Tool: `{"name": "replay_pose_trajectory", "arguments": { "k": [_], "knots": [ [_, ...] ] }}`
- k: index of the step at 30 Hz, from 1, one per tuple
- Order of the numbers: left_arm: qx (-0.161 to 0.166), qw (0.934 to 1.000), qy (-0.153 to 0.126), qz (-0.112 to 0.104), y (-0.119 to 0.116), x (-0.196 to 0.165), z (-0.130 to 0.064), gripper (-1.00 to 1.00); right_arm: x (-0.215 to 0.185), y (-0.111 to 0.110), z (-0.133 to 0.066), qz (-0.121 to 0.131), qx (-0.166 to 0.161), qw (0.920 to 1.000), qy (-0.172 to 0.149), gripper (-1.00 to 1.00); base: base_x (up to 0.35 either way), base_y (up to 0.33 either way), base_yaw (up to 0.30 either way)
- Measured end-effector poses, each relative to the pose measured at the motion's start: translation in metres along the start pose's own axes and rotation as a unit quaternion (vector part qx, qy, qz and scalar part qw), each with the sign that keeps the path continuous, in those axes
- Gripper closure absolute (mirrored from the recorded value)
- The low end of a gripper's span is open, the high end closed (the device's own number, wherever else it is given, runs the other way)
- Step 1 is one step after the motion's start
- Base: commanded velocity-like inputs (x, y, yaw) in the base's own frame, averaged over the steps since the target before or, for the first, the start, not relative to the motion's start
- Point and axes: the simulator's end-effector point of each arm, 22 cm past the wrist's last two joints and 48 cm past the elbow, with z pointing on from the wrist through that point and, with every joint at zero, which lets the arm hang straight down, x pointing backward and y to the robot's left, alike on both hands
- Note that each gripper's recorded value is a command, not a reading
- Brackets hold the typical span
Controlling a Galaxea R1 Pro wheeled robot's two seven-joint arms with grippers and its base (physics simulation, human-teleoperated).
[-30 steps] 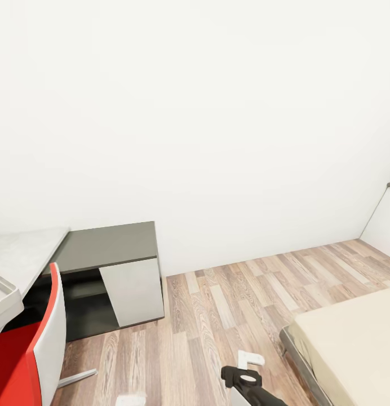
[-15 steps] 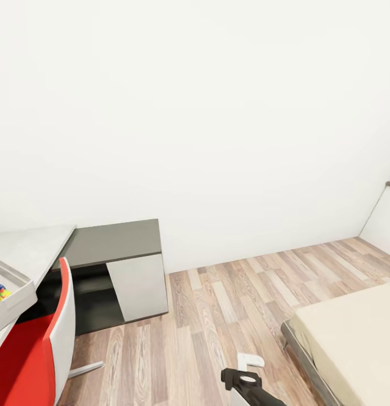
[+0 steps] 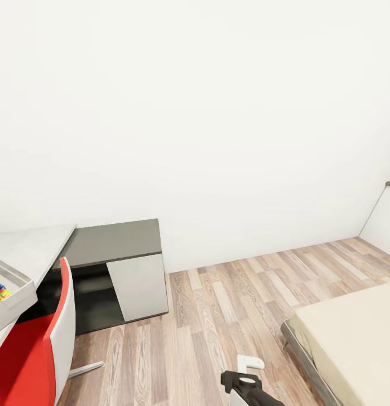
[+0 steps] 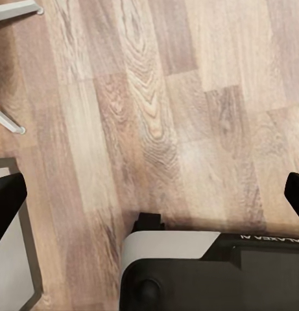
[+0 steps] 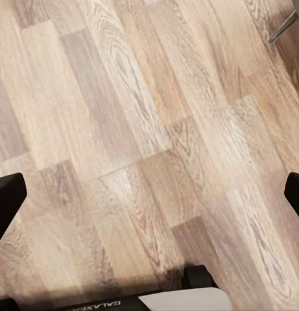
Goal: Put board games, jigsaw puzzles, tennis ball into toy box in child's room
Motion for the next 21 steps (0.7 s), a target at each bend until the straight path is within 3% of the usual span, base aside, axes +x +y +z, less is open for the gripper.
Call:
{"name": "replay_pose_trajectory", "arguments": {
  "k": [21],
  "knots": [
    [0.000,0.9999,0.014,0.000,-0.001,0.012,0.003,-1.00,0.017,-0.001,0.005,-0.004,0.004,0.9998,0.018,-1.00,0.000,0.000,0.000]
  ]
}}
